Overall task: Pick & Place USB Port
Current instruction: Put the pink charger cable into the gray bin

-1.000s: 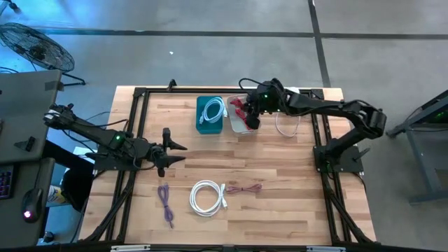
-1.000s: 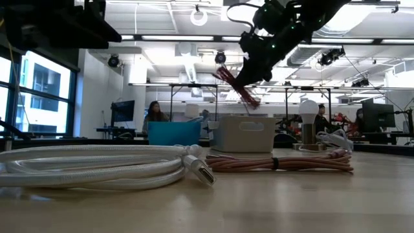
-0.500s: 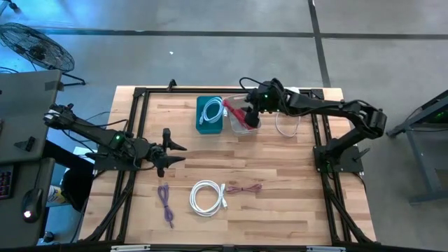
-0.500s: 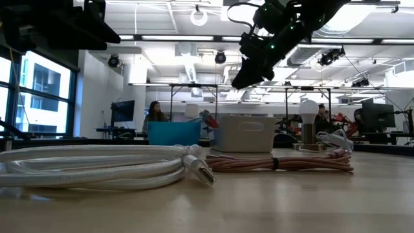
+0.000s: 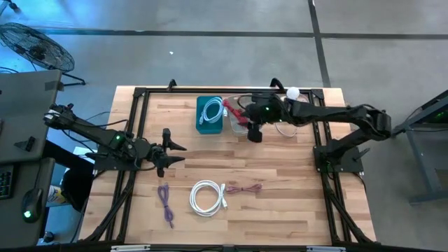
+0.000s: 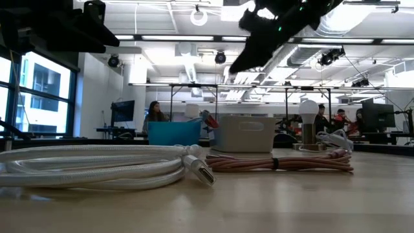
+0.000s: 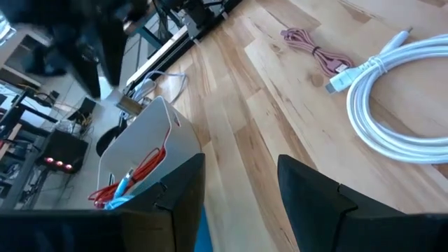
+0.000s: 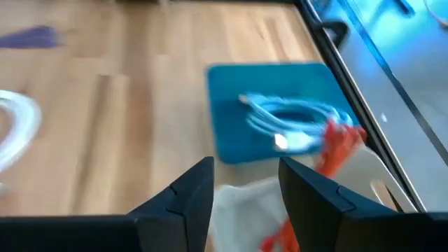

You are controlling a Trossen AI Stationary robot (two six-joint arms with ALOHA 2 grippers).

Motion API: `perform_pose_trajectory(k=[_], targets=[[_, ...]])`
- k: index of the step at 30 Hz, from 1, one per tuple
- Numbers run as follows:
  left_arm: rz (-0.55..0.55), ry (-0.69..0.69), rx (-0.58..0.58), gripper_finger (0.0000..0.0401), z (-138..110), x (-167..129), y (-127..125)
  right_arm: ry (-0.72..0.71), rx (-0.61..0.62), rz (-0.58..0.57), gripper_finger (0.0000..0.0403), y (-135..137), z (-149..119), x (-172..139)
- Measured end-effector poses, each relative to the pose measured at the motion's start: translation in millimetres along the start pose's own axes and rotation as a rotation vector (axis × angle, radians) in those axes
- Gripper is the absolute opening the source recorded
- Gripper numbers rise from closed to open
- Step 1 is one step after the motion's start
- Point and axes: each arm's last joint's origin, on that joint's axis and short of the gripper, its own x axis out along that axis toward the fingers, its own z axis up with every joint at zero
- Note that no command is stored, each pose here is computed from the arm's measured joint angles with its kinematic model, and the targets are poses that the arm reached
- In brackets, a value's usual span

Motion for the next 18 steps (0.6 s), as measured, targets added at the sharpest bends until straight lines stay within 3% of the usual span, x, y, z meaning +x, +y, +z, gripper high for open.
perform_pose_trajectory(k=[9,11,14,18], targets=[[0.005,-0.005,-0.004,0.0175,1,0,0,-0.038,-0.017,0.097,0.0153,40,12,-62],[-0.011,-0.011,-0.050,0.0175,1,1,0,-0.035,-0.013,0.098,0.0153,48,12,-73],[-0.014,-0.015,-0.116,0.0175,2,4,-1,-0.020,-0.020,0.084,0.0154,57,11,-84],[-0.008,0.033,-0.100,0.0175,0,11,-5,0.006,-0.017,0.073,0.0154,68,8,-91]])
